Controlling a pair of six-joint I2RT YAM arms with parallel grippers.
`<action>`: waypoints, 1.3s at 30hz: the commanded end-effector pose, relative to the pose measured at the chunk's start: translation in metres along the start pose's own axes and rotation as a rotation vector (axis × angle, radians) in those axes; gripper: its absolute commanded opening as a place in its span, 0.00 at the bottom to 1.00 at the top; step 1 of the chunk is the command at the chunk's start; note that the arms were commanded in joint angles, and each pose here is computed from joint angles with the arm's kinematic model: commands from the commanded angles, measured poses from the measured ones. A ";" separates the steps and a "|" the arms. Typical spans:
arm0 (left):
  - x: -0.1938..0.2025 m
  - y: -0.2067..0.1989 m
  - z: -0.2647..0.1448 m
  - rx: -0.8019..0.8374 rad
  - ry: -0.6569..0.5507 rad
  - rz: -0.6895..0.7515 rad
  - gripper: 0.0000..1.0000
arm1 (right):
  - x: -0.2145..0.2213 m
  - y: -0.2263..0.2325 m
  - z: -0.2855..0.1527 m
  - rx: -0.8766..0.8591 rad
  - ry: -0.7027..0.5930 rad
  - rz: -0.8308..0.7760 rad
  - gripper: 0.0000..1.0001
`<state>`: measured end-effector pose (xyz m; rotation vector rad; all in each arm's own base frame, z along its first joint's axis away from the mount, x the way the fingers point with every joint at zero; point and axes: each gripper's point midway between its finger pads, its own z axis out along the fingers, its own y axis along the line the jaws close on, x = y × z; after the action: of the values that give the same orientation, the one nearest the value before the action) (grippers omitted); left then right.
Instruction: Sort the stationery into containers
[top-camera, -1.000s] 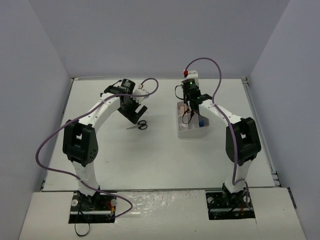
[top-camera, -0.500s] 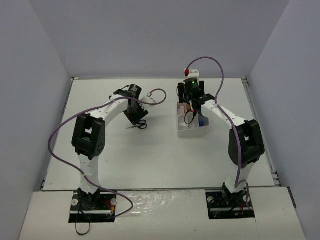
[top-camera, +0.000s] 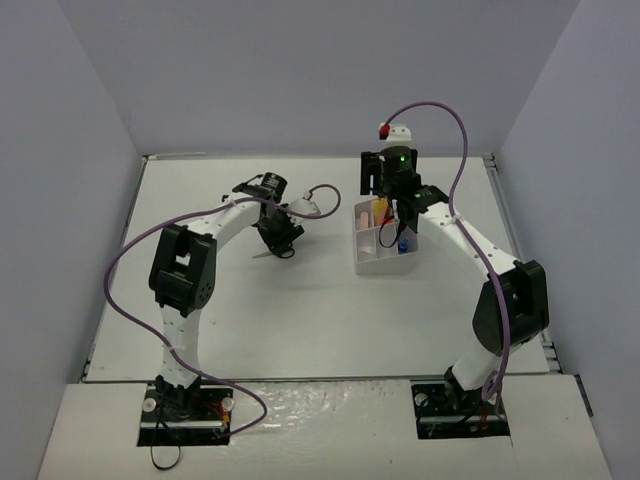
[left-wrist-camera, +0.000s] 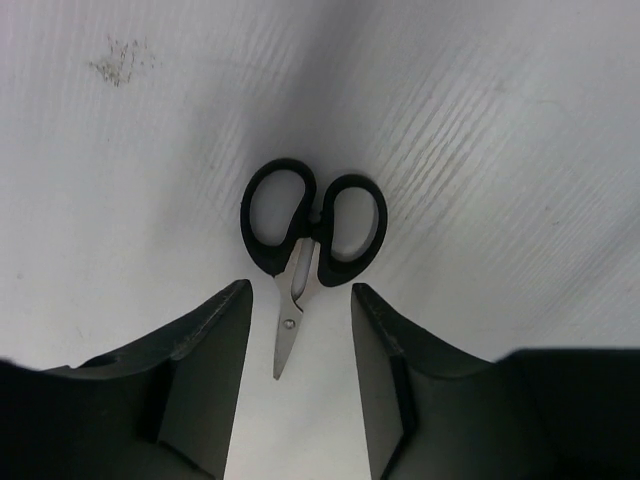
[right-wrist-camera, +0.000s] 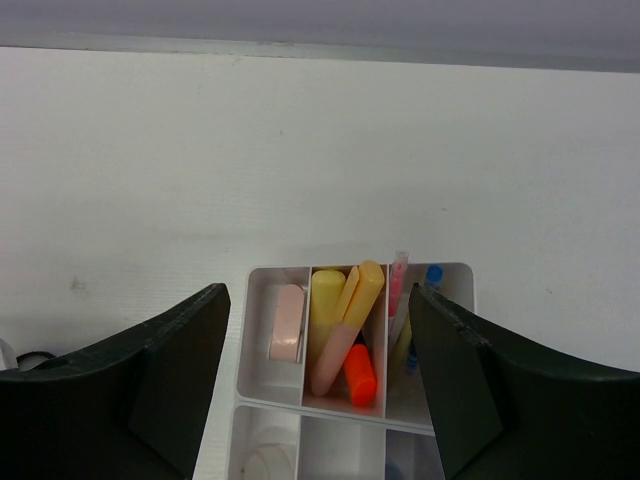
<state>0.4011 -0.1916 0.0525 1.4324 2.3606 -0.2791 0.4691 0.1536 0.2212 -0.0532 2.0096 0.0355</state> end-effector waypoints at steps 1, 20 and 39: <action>-0.048 0.003 -0.023 -0.017 -0.157 0.087 0.35 | -0.037 -0.002 -0.021 -0.019 -0.100 0.053 0.70; -0.035 0.000 0.002 0.032 -0.027 0.108 0.31 | -0.044 -0.012 -0.040 -0.002 -0.119 0.040 0.70; -0.012 -0.004 0.017 0.049 0.054 0.103 0.28 | -0.044 -0.016 -0.043 0.010 -0.120 0.042 0.70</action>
<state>0.4080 -0.2134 0.0336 1.5655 2.3487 -0.3051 0.4532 0.1476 0.2414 -0.0474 1.9880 0.0524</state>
